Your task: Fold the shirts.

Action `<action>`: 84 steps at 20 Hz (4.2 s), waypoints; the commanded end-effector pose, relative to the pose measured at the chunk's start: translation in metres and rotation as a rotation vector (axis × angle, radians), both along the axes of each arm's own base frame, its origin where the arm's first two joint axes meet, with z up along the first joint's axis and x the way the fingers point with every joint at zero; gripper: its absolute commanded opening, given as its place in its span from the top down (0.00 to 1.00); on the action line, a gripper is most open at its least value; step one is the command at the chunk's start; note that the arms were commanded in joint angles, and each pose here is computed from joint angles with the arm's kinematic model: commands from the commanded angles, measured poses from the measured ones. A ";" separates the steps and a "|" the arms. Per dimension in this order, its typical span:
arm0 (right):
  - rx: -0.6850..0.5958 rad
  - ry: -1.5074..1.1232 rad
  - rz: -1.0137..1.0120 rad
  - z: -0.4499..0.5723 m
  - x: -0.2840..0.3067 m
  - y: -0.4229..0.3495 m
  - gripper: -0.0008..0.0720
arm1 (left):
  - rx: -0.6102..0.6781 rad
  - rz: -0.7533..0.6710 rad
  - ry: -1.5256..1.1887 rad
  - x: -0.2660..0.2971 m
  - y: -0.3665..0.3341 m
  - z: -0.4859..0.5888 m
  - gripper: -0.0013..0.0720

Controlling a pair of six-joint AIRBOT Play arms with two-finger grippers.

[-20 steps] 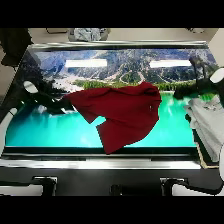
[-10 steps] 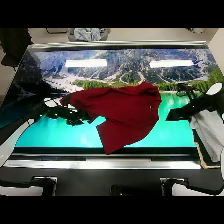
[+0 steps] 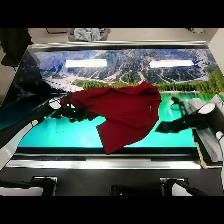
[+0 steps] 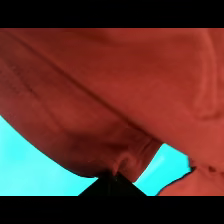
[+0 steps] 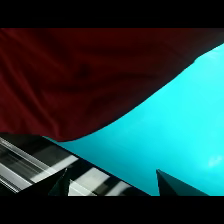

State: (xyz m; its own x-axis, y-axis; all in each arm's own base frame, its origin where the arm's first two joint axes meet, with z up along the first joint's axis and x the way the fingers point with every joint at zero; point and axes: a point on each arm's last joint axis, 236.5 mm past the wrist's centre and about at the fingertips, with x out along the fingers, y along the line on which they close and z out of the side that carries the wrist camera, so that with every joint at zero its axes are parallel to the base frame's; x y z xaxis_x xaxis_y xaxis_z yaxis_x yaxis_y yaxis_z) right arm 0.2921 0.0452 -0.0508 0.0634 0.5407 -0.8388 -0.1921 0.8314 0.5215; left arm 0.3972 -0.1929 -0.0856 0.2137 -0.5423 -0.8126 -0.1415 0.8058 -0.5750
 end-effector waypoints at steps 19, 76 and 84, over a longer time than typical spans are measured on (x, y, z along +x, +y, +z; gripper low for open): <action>-0.244 -1.055 -0.197 0.277 0.114 -0.023 0.93 | 0.101 0.000 -0.939 0.027 0.092 0.362 0.95; 0.078 -0.017 -0.100 -0.045 0.023 0.096 0.34 | 0.280 0.136 -0.570 -0.041 0.147 0.153 0.95; -0.294 -0.636 0.219 0.123 0.111 0.047 0.93 | 0.305 0.201 -0.849 -0.014 0.166 0.292 0.95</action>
State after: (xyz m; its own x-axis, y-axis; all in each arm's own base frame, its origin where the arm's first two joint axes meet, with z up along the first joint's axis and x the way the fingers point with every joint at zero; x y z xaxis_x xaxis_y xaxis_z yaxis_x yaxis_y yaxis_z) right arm 0.3741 0.1255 -0.0149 0.3221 0.5039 -0.8014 -0.4168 0.8356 0.3579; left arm 0.3765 -0.0344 0.1366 0.8010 -0.2368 -0.5499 0.0425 0.9387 -0.3422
